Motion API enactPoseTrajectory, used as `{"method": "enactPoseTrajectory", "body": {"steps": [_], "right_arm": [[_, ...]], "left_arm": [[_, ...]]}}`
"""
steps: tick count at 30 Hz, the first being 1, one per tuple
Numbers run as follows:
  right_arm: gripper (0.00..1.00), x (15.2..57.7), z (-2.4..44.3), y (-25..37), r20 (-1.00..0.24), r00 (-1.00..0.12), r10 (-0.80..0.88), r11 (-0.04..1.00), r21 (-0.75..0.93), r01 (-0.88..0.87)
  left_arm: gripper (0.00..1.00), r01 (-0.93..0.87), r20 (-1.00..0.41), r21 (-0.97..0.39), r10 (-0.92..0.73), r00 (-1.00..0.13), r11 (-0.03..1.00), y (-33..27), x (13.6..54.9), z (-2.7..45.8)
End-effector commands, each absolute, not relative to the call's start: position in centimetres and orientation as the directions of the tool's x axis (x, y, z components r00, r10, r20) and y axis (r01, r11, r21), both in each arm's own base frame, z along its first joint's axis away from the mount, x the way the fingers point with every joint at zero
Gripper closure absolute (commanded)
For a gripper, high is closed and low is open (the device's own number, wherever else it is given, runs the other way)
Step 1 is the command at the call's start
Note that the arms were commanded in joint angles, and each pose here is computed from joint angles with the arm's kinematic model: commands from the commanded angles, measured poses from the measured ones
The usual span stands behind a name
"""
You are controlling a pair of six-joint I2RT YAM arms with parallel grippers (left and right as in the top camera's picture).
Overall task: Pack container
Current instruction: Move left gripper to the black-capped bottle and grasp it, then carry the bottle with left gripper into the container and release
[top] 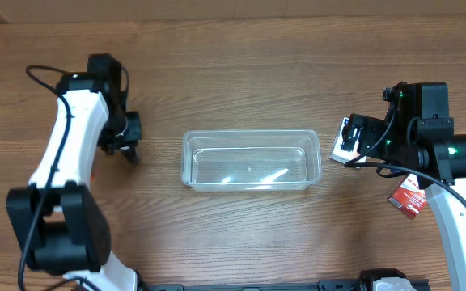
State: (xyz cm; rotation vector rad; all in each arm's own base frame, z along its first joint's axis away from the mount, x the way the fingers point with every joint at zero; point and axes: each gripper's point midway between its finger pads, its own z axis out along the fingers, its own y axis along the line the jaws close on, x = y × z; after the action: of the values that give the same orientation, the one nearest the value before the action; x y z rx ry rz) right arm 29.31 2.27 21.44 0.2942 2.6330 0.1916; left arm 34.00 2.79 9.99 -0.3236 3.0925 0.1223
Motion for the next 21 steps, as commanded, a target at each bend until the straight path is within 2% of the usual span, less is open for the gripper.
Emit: {"method": "enactPoseTrajectory", "body": {"steps": [1,4,8,17,21], "right_arm": [[0.00,29.7,22.7,2.1,-0.483,-0.842,0.240,0.968,0.187,0.169],[0.00,29.7,22.8,2.1,-0.485,-0.841,0.241,0.968,0.187,0.169],[0.00,29.7,22.8,2.1,-0.485,-0.841,0.241,0.968,0.188,0.169],[0.00,29.6,22.7,2.2,-0.481,-0.843,0.241,0.967,0.190,0.168],[0.00,29.6,22.7,2.2,-0.481,-0.843,0.241,0.967,0.190,0.168]], "left_arm": [[0.96,-0.113,-0.296,-0.035,-0.119,-0.948,0.993,-3.1,34.2,19.6],[0.96,-0.003,-0.375,-0.088,-0.036,-0.926,0.996,-8.7,31.4,23.1],[0.96,0.103,-0.347,-0.096,0.063,-0.936,0.990,-13.2,30.0,22.3],[0.96,0.156,-0.147,0.014,0.156,-0.977,0.988,-14.7,32.9,13.4],[0.96,0.216,-0.111,0.036,0.218,-0.970,0.976,-15.1,33.9,10.7]]}}
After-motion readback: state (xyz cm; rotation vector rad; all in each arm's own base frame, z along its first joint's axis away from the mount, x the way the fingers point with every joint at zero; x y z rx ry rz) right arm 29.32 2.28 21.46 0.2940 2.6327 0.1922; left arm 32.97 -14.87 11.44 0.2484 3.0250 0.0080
